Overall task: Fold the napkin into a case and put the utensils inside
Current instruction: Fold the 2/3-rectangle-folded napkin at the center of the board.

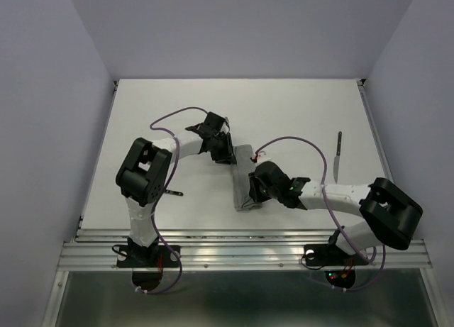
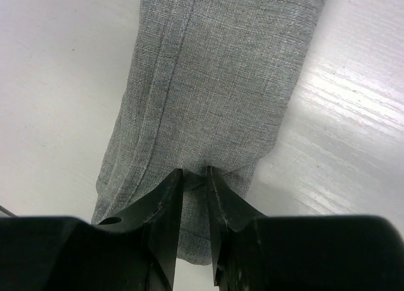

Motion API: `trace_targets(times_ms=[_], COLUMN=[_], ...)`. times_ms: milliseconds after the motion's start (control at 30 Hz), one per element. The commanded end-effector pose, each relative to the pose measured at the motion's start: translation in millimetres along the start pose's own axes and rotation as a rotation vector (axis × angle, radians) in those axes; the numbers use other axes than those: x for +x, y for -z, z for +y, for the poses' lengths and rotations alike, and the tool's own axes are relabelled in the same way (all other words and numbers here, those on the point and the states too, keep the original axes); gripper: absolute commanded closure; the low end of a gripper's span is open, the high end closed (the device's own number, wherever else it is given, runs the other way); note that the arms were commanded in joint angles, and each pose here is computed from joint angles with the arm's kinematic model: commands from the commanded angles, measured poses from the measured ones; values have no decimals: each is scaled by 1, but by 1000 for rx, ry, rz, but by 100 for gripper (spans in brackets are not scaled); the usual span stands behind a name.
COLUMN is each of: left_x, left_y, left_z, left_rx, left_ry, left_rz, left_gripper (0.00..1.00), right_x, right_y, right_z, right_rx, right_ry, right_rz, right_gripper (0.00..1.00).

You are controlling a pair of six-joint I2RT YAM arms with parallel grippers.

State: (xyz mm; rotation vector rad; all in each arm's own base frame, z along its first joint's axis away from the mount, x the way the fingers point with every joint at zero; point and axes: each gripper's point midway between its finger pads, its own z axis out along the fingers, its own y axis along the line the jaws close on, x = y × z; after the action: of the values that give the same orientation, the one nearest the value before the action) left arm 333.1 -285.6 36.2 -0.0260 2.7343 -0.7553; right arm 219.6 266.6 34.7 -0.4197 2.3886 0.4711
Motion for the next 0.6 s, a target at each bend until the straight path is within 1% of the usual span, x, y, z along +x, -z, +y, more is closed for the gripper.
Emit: trace_targets(times_ms=[0, 100, 167, 200, 267, 300, 367, 467, 500, 567], left_x=[0, 2, 7, 9, 19, 29, 34, 51, 54, 61], left_y=[3, 6, 10, 12, 15, 15, 20, 23, 23, 27], left_z=[-14, -13, -9, -5, 5, 14, 19, 25, 25, 18], left_rx=[47, 49, 37, 22, -6, -29, -47, -52, -50, -33], left_ry=[15, 40, 91, 120, 199, 231, 304, 350, 356, 351], left_rz=[-24, -31, -43, -50, -64, -57, -77, -62, -55, -43], left_gripper=[78, 86, 89, 93, 93, 93, 92, 92, 90, 83], right_x=[-21, -39, -50, -51, -64, -64, -68, -79, -83, -84], right_y=[19, 34, 41, 42, 48, 44, 44, 44, 43, 39], right_z=[7, 13, 19, 23, 32, 31, 33, 35, 34, 33], right_rx=[-27, -43, -52, -57, -57, -33, -27, -23, -7, 3], right_ry=[26, 23, 12, 2, -23, -31, -41, -45, -45, -36], right_rz=[-75, -112, -113, -98, -74, -53, -42, -75, -90, -85], right_gripper=[71, 63, 53, 50, 47, 47, 47, 47, 47, 47])
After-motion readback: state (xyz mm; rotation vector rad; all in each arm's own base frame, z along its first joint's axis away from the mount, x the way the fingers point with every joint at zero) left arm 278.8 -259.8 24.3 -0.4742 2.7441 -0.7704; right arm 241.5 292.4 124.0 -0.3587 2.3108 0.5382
